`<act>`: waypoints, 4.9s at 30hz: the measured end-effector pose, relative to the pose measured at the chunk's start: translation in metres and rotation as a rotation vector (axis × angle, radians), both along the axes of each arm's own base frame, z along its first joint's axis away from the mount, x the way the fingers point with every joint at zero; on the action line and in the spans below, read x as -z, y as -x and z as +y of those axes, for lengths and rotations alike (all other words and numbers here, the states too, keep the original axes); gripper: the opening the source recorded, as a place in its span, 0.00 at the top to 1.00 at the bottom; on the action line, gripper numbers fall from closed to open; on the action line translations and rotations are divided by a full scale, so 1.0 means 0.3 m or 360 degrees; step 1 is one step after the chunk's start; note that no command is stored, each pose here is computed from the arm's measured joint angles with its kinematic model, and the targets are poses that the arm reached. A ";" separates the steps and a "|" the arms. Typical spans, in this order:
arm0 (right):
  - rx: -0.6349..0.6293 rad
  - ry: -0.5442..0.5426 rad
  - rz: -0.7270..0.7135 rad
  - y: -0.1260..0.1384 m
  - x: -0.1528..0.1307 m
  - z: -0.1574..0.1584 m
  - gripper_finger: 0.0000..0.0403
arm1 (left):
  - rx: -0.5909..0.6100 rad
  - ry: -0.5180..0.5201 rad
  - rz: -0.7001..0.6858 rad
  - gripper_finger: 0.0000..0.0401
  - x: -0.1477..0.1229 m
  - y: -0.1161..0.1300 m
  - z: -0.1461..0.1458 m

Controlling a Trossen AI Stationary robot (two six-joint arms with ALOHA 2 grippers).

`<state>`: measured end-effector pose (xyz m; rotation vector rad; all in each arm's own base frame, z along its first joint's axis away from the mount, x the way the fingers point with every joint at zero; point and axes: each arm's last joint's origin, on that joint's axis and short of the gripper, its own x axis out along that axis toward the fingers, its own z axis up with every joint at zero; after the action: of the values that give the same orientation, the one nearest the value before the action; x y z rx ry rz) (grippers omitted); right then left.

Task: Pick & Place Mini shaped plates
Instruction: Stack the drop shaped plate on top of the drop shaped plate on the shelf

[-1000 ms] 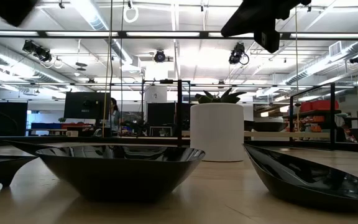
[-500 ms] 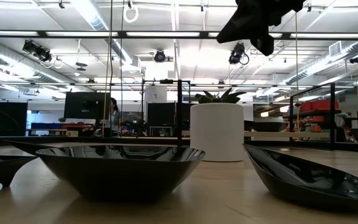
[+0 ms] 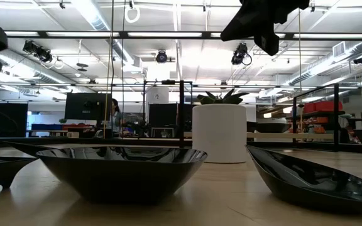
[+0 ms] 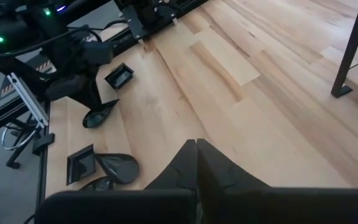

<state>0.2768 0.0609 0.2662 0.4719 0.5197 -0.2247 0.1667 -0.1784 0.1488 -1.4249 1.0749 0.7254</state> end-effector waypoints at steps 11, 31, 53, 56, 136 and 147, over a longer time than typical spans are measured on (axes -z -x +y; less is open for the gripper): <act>-0.0012 0.0023 0.0003 0.000 0.000 0.000 0.99 | 0.0037 -0.0103 -0.0081 0.79 0.000 0.003 0.000; -0.0016 0.0036 0.0004 0.000 0.000 -0.001 0.99 | 0.0137 -0.0233 -0.0104 0.83 0.033 -0.009 -0.003; 0.0342 0.0162 -0.0071 0.211 -0.157 -0.132 0.99 | 0.0281 -0.0256 -0.0376 0.99 -0.244 -0.149 0.103; 0.0413 0.0192 -0.0017 0.253 -0.166 -0.169 0.99 | 0.0333 -0.0419 -0.0493 0.99 -0.349 -0.246 0.200; 0.0041 0.0230 -0.0009 0.209 0.095 -0.706 0.64 | 0.0594 -0.1069 -0.0535 0.98 -0.424 -0.938 1.206; 0.0234 0.0370 -0.0122 0.205 0.224 -0.629 0.47 | 0.0666 -0.1135 -0.0514 0.98 -0.424 -0.937 1.209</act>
<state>0.2152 -0.1278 0.1991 0.2905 0.3782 -0.4017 0.4477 0.1842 0.2760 -0.6449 0.7154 0.4764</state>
